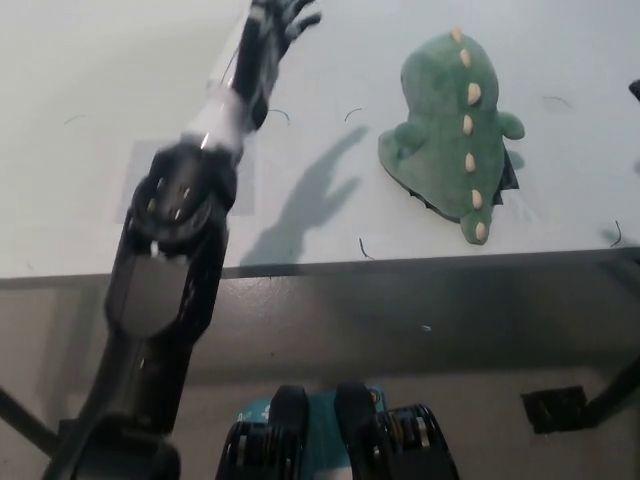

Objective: Use both hands to pick up a dinasour on the right side and move it to the left side

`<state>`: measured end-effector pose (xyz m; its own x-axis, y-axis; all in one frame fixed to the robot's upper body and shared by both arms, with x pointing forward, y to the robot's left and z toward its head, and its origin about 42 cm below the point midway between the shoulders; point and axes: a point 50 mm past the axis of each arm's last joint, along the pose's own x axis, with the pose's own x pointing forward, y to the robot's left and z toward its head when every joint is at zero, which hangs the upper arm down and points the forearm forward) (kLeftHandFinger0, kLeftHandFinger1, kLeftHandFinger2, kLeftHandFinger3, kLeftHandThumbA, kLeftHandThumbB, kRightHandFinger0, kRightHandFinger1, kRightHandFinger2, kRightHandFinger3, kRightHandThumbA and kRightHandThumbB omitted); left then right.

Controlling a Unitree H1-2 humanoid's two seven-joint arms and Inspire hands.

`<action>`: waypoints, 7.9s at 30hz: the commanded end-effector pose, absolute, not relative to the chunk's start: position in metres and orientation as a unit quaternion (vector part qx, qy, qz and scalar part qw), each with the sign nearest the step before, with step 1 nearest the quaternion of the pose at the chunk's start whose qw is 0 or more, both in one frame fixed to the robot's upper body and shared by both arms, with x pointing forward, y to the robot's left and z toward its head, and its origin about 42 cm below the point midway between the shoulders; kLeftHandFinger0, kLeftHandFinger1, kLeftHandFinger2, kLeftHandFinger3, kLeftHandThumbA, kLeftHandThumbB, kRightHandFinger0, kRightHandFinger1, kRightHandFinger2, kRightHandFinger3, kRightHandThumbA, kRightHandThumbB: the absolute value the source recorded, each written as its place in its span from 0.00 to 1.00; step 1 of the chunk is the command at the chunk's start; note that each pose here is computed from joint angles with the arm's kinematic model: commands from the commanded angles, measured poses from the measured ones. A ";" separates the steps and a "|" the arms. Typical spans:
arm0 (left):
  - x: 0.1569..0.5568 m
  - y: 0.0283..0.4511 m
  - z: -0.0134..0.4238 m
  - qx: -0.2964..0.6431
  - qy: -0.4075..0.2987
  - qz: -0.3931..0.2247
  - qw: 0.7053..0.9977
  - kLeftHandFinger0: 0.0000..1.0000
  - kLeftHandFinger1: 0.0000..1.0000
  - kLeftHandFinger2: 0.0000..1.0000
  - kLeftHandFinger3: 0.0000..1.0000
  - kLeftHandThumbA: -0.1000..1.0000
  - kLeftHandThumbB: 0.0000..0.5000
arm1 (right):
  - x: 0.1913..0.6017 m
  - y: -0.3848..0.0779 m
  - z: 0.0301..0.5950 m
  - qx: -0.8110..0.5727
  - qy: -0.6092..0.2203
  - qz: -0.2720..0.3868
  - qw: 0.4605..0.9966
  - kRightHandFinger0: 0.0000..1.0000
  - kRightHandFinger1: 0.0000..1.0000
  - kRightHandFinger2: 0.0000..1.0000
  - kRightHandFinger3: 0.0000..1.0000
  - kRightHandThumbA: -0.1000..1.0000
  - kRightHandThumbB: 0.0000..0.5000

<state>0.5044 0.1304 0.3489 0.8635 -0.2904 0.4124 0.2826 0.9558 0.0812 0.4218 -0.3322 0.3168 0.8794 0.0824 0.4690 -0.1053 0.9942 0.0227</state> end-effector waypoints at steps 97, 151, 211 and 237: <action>0.561 0.059 0.258 0.012 0.037 -0.110 0.993 1.00 1.00 1.00 1.00 1.00 0.76 | 0.545 -0.293 0.245 0.022 -0.045 0.076 0.996 1.00 1.00 1.00 1.00 1.00 0.48; 0.548 0.019 0.250 -0.009 0.066 -0.135 0.989 1.00 1.00 1.00 1.00 1.00 0.78 | 0.564 -0.241 0.234 0.007 -0.012 0.074 0.997 1.00 1.00 1.00 1.00 1.00 0.56; 0.552 0.045 0.244 0.018 0.031 -0.126 0.991 1.00 1.00 1.00 1.00 1.00 0.57 | 0.563 -0.126 0.247 -0.056 -0.058 0.140 0.987 1.00 1.00 1.00 1.00 1.00 0.12; 0.538 0.154 0.220 -0.026 -0.063 -0.016 0.998 1.00 1.00 1.00 1.00 1.00 0.64 | 0.539 -0.011 0.267 -0.114 -0.083 0.262 0.955 1.00 1.00 1.00 1.00 1.00 0.12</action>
